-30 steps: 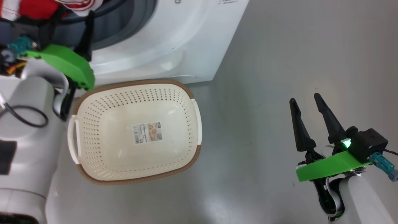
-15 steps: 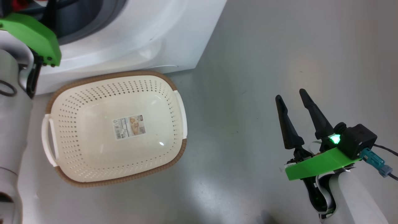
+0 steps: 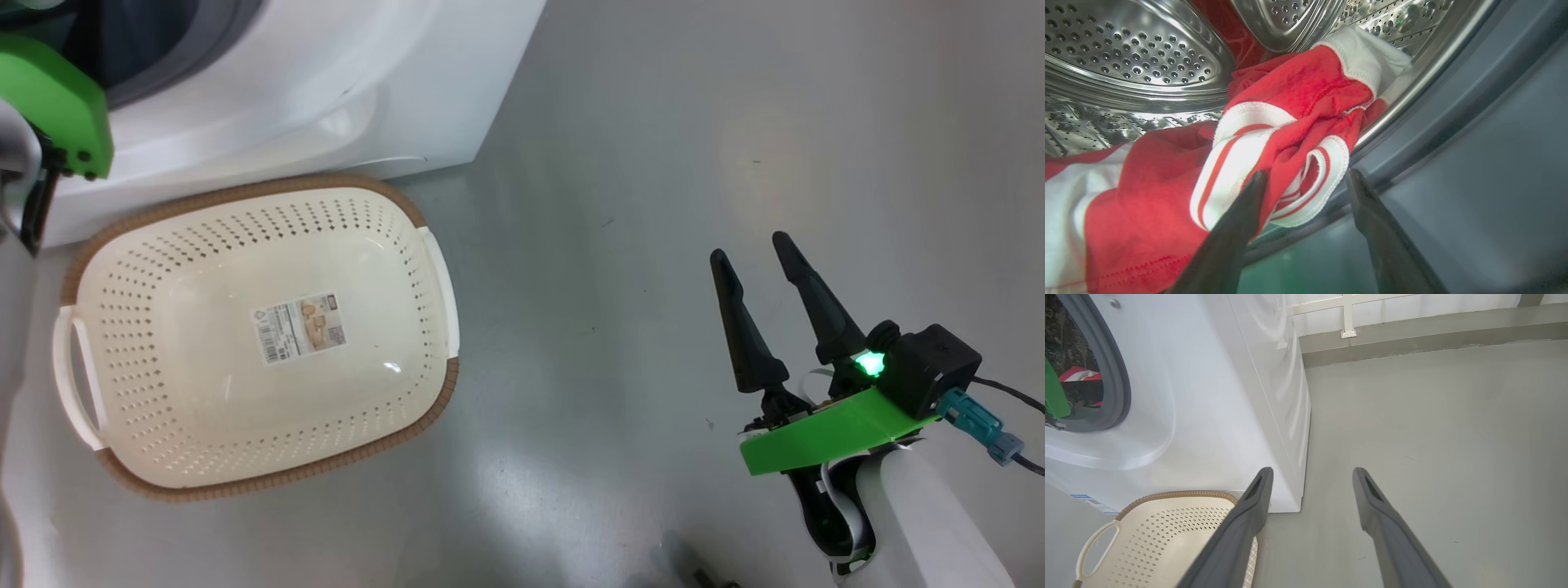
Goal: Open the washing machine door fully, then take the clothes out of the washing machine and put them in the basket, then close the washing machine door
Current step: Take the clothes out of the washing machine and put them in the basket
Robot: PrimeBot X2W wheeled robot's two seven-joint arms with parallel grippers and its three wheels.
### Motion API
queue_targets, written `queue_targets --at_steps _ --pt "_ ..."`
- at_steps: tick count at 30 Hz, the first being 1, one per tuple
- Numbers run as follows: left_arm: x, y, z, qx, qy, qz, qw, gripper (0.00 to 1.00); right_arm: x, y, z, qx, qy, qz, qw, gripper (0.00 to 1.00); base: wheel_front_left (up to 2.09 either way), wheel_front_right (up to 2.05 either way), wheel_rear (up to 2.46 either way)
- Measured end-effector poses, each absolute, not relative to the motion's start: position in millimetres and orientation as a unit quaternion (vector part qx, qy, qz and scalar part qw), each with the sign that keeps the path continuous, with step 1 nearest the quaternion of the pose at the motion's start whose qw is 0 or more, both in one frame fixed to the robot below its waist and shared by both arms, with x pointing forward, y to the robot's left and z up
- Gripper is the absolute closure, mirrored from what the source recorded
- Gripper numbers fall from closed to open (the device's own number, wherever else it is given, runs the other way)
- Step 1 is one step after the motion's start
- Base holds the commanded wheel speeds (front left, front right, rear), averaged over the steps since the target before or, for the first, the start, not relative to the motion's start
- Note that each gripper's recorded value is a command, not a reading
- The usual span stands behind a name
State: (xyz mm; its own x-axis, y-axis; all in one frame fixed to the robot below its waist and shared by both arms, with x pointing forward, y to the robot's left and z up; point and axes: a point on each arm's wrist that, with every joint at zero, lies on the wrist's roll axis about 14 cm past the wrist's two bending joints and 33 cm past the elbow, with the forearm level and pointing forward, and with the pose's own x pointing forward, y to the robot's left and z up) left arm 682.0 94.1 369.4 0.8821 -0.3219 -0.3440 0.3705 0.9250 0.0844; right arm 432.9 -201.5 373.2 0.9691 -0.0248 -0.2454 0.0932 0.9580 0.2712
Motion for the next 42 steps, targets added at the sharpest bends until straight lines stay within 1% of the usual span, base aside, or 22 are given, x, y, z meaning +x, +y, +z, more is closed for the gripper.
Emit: queue_targets --at_steps 2,3,4,6,7,17,23,26,34,42 --pt "682.7 94.5 367.9 0.078 0.165 -0.180 0.967 0.00 432.8 -202.0 373.4 0.142 0.120 -0.031 0.982 0.00 0.00 0.00 0.00" --pt "682.7 94.1 367.2 0.083 0.166 -0.182 0.966 0.04 433.2 -201.9 373.7 0.142 0.120 -0.030 0.982 0.00 0.00 0.00 0.00" --pt "682.7 94.0 366.8 0.085 0.166 -0.182 0.965 0.27 434.1 -201.7 374.5 0.142 0.118 -0.030 0.982 0.00 0.00 0.00 0.00" --pt "683.1 94.4 366.2 0.089 0.170 -0.180 0.965 0.85 435.7 -201.5 376.0 0.141 0.116 -0.028 0.983 0.00 0.00 0.00 0.00" --pt "683.9 94.5 367.1 0.091 0.169 -0.180 0.965 1.00 436.0 -201.4 376.2 0.141 0.115 -0.028 0.983 0.00 0.00 0.00 0.00" --pt "683.9 94.9 377.7 0.089 0.157 -0.178 0.968 1.00 437.3 -201.2 381.0 0.153 0.108 -0.030 0.982 0.00 0.00 0.00 0.00" --pt "676.9 92.4 394.5 0.028 0.139 -0.161 0.977 1.00 440.4 -198.9 389.7 0.154 0.095 -0.025 0.983 0.00 0.00 0.00 0.00" --pt "671.9 90.7 408.4 -0.002 0.117 -0.159 0.980 1.00 442.1 -197.4 393.6 0.156 0.089 -0.023 0.983 0.00 0.00 0.00 0.00" --pt "650.8 102.9 437.2 -0.045 0.067 -0.143 0.986 1.00 447.3 -193.2 405.5 0.145 0.073 -0.012 0.987 0.00 0.00 0.00 0.00" --pt "623.2 120.2 463.2 -0.071 0.021 -0.116 0.991 1.00 442.7 -186.9 412.6 0.145 0.067 -0.004 0.987 0.00 0.00 0.00 0.00"
